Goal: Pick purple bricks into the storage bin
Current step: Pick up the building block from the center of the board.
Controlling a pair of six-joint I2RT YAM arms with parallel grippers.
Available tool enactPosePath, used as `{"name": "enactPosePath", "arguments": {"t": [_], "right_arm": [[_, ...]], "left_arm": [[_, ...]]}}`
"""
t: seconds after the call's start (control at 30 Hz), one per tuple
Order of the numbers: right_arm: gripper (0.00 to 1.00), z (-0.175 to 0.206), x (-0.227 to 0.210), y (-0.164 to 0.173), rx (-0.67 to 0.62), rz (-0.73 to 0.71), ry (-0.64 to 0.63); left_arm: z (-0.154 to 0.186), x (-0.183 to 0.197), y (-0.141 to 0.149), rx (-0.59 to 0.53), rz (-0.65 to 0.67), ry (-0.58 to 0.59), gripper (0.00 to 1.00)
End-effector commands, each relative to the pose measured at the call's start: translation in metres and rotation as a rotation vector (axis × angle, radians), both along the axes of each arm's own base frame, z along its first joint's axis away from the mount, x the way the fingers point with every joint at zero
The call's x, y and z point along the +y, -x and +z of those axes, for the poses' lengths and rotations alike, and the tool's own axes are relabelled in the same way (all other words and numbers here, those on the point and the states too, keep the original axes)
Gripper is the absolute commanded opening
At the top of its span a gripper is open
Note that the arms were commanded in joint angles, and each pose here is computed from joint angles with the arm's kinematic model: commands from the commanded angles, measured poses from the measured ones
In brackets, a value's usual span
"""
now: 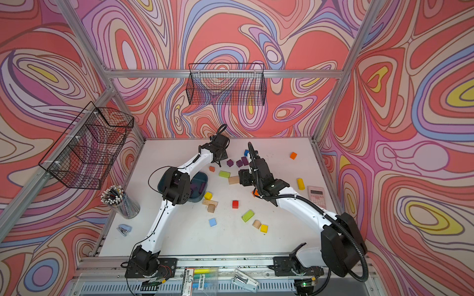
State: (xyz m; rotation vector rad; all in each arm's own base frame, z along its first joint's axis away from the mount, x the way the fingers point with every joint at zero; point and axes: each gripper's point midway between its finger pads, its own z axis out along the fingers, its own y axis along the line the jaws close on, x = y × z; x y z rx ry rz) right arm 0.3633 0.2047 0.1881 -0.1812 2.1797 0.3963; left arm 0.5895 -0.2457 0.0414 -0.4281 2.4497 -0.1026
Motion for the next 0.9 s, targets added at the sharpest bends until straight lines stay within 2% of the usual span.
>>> {"name": "enactPosePath", "arguments": {"t": [0.0,0.2,0.3,0.4,0.6,0.87], "right_arm": [[0.72,-0.004,0.000,-0.001,0.002,0.005,-0.006],[0.72,-0.007,0.000,0.000,0.005,0.005,0.001],[0.72,-0.008,-0.001,0.000,0.006,0.001,0.004],[0.72,-0.010,-0.002,0.000,0.009,-0.001,0.003],[0.72,-0.011,-0.003,0.000,0.011,-0.005,0.005],[0.72,-0.008,-0.001,-0.001,0.006,-0.008,-0.003]], "left_arm": [[0.000,0.008,-0.004,-0.007,0.016,-0.034,0.57],[0.003,0.019,-0.010,-0.009,0.021,-0.024,0.43],[0.002,0.021,-0.012,-0.006,0.019,-0.005,0.41],[0.002,0.022,-0.014,-0.007,0.015,0.004,0.28],[0.005,0.026,-0.015,-0.003,0.013,0.002,0.26],[0.031,0.038,-0.005,-0.015,-0.015,-0.043,0.26]]}}
